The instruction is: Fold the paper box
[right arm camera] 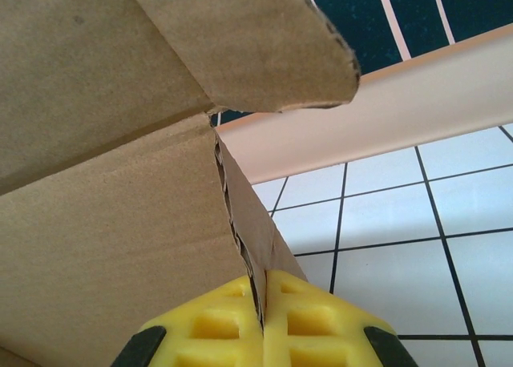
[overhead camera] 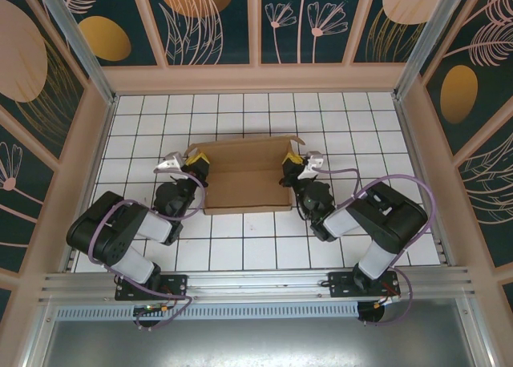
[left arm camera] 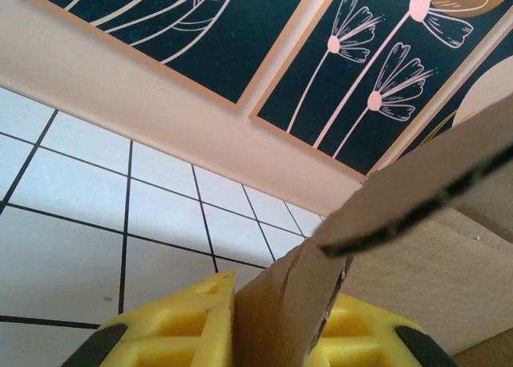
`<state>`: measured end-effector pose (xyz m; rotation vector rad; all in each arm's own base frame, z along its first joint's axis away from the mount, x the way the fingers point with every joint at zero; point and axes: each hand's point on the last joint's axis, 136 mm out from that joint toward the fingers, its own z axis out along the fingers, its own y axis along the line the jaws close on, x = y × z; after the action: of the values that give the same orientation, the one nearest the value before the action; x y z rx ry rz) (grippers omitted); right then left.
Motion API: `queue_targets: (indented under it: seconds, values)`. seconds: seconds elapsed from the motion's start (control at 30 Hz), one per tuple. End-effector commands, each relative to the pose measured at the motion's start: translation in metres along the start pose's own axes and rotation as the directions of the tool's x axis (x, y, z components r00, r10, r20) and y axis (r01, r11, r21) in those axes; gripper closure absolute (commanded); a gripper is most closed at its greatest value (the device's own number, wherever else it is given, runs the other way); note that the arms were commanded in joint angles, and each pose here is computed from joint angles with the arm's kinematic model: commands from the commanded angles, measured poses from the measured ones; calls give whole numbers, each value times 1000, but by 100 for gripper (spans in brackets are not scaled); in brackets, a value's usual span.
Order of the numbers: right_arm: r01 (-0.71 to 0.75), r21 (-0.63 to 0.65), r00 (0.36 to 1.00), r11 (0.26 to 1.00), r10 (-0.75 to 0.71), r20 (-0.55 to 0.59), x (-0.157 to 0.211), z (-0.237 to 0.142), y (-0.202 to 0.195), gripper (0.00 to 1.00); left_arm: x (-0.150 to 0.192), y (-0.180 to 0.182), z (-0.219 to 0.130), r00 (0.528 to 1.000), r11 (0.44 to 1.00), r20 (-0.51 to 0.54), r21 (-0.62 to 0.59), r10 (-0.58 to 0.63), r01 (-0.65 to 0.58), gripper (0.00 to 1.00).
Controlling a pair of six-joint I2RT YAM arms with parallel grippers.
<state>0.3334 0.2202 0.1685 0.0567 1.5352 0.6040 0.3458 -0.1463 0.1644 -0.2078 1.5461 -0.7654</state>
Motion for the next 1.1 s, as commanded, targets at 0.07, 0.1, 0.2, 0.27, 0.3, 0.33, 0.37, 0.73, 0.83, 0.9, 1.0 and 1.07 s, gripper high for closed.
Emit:
queue_targets:
  seconds: [0.07,0.1,0.2,0.27,0.3,0.33,0.37,0.73,0.83,0.9,1.0,1.07]
  values:
    - [-21,-108,988,994,4,-151,43,-17,19,100,56,-8,-14,976,996,-210,54,-52,64,80]
    - [-23,-106,988,994,7,-156,45,-18,18,100,58,-8,-15,975,996,-216,55,-54,67,80]
    - [-40,-103,985,994,22,-173,51,-22,16,100,66,-4,-19,969,996,-237,41,-66,78,80]
    - [-45,-109,983,993,25,-183,56,-25,18,100,70,-3,-21,966,996,-250,39,-72,84,80]
    - [-46,-113,982,992,25,-185,58,-25,19,100,72,-3,-22,964,995,-256,36,-76,88,80]
    - [-47,-114,982,992,25,-187,59,-25,20,100,73,-2,-22,962,995,-261,32,-82,94,80]
    - [-49,-118,981,992,26,-190,61,-25,22,100,75,-2,-23,960,994,-266,33,-87,100,80]
    - [-98,-132,977,986,70,-203,67,-24,35,98,97,6,-28,939,992,-322,-11,-120,123,80]
    - [-97,-123,974,988,69,-217,72,-25,33,97,102,12,-30,935,994,-335,-38,-114,107,80]
    - [-97,-110,973,989,71,-218,75,-27,29,97,103,13,-31,935,994,-338,-42,-109,101,80]
    - [-85,-101,973,991,60,-224,78,-30,24,97,104,13,-31,933,994,-343,-42,-106,98,79]
    - [-80,-101,973,992,56,-225,78,-32,24,95,103,15,-32,935,995,-343,-50,-93,81,79]
